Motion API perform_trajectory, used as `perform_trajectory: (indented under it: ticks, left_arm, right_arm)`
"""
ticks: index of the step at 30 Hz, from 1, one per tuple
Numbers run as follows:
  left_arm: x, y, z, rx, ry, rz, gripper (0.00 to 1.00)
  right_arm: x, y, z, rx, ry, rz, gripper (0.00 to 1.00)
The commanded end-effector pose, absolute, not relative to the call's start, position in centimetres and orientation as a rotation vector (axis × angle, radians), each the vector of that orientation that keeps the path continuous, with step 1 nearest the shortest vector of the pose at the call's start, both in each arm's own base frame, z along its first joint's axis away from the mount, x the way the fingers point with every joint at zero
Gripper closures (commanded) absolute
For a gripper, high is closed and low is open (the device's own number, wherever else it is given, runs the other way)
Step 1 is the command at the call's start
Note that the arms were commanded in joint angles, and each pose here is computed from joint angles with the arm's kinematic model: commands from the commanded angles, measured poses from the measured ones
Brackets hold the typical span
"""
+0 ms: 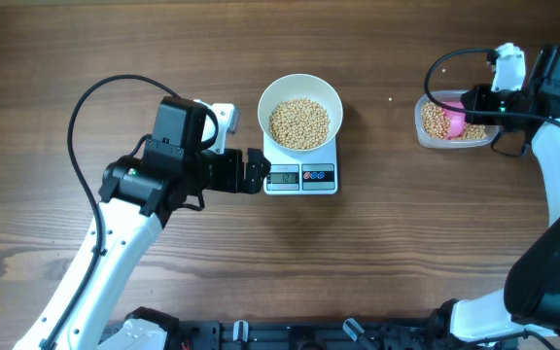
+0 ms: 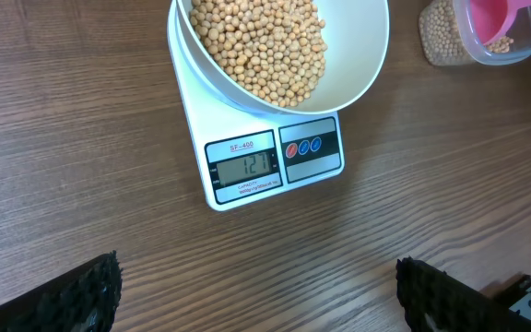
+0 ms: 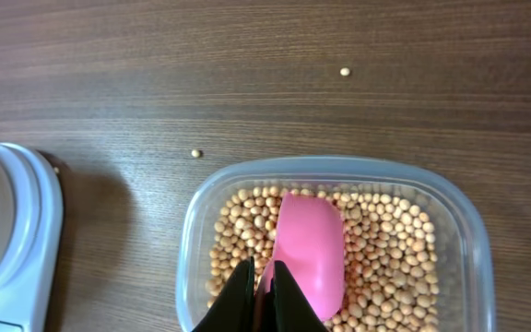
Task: Scoop item into bowl and weigh 150g on scale
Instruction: 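Lower the pink scoop into the tub and drag it through soybeans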
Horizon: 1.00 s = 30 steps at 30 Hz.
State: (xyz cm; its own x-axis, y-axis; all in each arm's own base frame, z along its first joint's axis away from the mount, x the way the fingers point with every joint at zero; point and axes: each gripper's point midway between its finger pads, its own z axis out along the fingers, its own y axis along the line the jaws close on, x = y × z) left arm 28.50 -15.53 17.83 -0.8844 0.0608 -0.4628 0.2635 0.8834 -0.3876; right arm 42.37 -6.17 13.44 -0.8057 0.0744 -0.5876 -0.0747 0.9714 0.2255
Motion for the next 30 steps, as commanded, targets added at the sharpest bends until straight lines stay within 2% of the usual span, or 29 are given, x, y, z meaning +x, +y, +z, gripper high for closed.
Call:
perform_trajectory:
  ticks: [1, 9, 18, 30]
  left_arm:
    - [28.3, -15.8, 17.6, 0.267, 2.607, -0.633, 0.0]
    - [28.3, -15.8, 17.6, 0.267, 2.607, -0.633, 0.0]
    - [28.3, -15.8, 17.6, 0.267, 2.607, -0.633, 0.0]
    - [28.3, -15.8, 17.6, 0.267, 2.607, -0.633, 0.0]
  right_arm:
    - [42.1, -5.0, 12.4, 0.029, 2.509, 0.411, 0.96]
    - [42.1, -5.7, 12.4, 0.091, 2.507, 0.422, 0.96]
    - [41.6, -6.5, 14.6, 0.221, 2.378, 0.73, 0.96]
    - [40.6, -9.4, 14.8, 0.448, 2.342, 0.803, 0.96]
